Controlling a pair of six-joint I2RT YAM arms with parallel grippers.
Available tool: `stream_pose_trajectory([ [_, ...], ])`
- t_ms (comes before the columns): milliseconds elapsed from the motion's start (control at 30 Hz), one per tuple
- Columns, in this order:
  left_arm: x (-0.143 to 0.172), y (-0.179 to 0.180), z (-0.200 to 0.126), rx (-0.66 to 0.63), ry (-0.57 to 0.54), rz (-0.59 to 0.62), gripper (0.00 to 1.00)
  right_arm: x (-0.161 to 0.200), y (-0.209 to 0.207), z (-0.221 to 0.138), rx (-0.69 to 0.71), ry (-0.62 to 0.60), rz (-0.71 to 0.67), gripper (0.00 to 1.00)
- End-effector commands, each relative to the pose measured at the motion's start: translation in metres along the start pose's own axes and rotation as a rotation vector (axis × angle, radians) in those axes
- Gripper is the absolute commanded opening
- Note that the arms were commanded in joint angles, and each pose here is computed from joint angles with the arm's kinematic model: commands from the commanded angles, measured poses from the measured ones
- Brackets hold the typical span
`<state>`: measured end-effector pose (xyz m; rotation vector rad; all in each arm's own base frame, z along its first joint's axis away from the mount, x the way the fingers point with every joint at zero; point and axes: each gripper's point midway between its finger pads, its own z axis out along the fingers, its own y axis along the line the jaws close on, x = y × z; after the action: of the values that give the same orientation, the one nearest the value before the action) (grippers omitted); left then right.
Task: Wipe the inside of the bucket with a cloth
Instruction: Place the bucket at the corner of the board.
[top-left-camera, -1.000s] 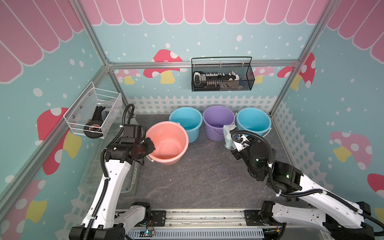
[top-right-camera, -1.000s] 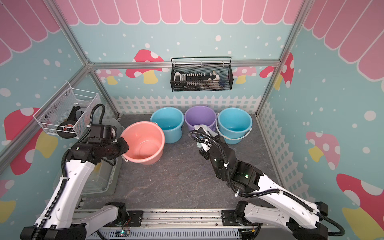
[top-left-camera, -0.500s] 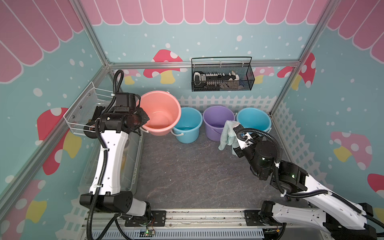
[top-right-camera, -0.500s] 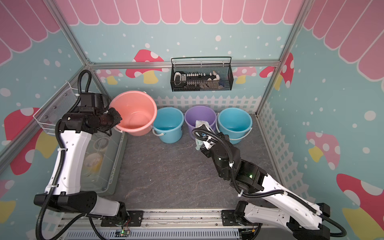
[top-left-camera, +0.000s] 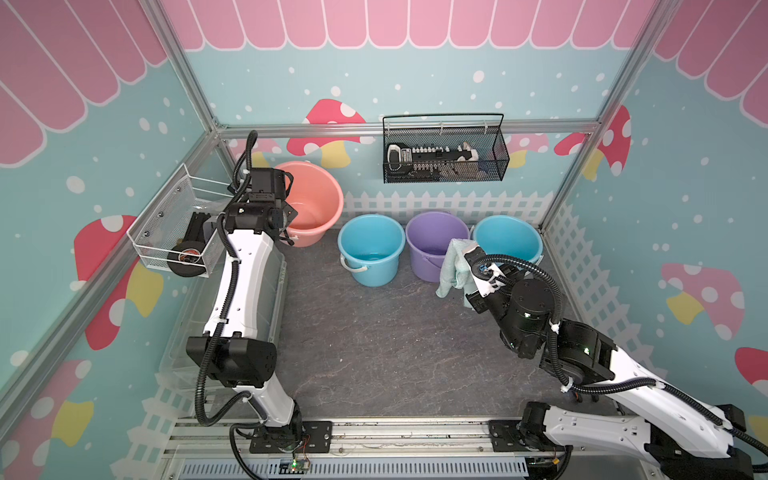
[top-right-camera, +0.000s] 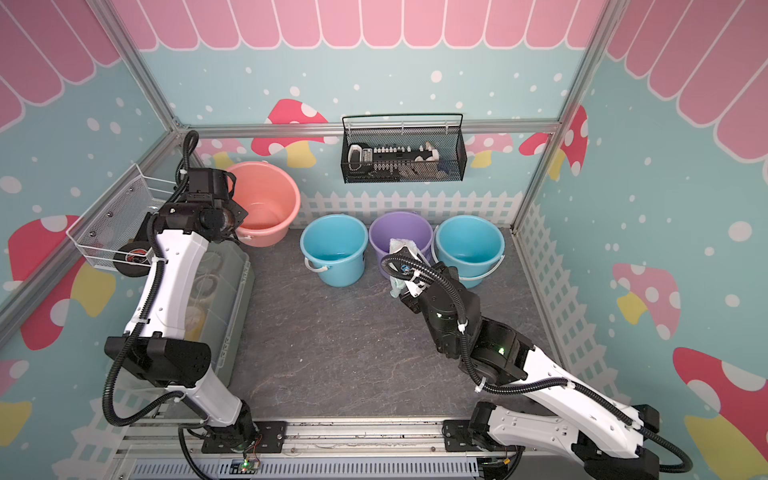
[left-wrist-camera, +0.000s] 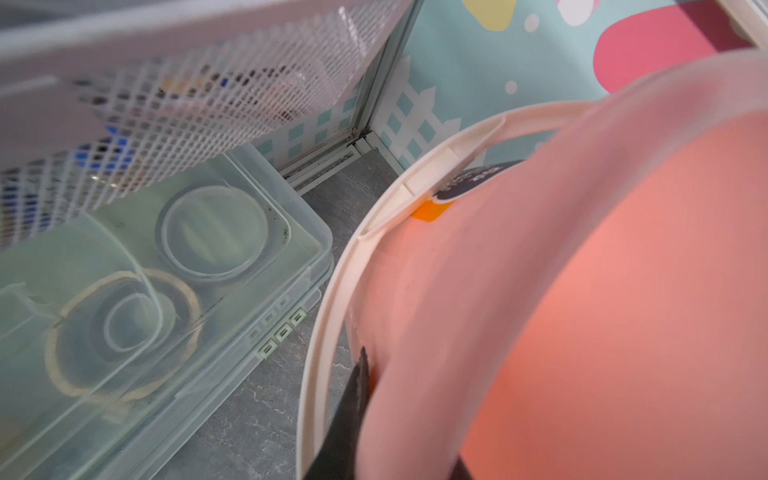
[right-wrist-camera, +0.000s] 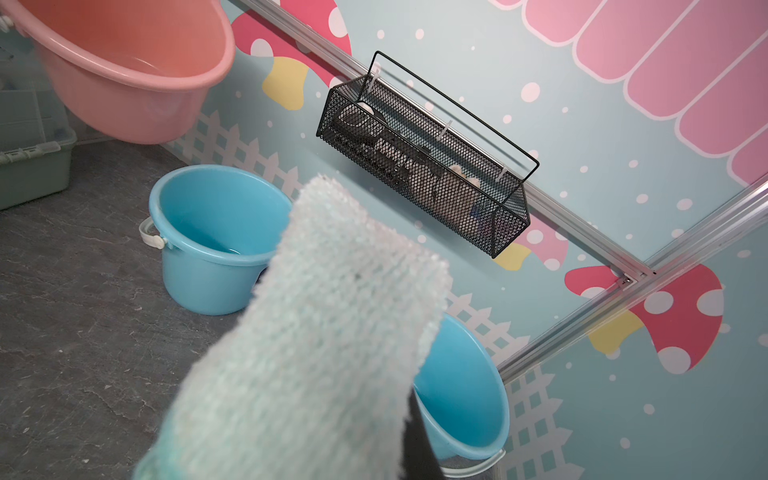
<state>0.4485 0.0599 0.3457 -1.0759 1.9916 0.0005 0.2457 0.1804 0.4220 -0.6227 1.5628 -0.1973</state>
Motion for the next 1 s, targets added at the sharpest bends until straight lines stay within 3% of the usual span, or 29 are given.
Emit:
stream_pose_trajectory([
  [0,0.001,-0.008,0.014,-0.011,-0.047,-0.083,0.00,-0.010,-0.009,-0.003,0.012,-0.022,0.022,0.00],
  [533,0.103,-0.033,0.067,0.013,0.156,-0.081,0.00,-0.002,0.003,0.003,-0.010,0.003,-0.010,0.00],
  [967,0.137,0.005,0.110,-0.073,0.315,-0.197,0.00,-0.001,0.020,0.011,-0.060,0.014,-0.029,0.00],
])
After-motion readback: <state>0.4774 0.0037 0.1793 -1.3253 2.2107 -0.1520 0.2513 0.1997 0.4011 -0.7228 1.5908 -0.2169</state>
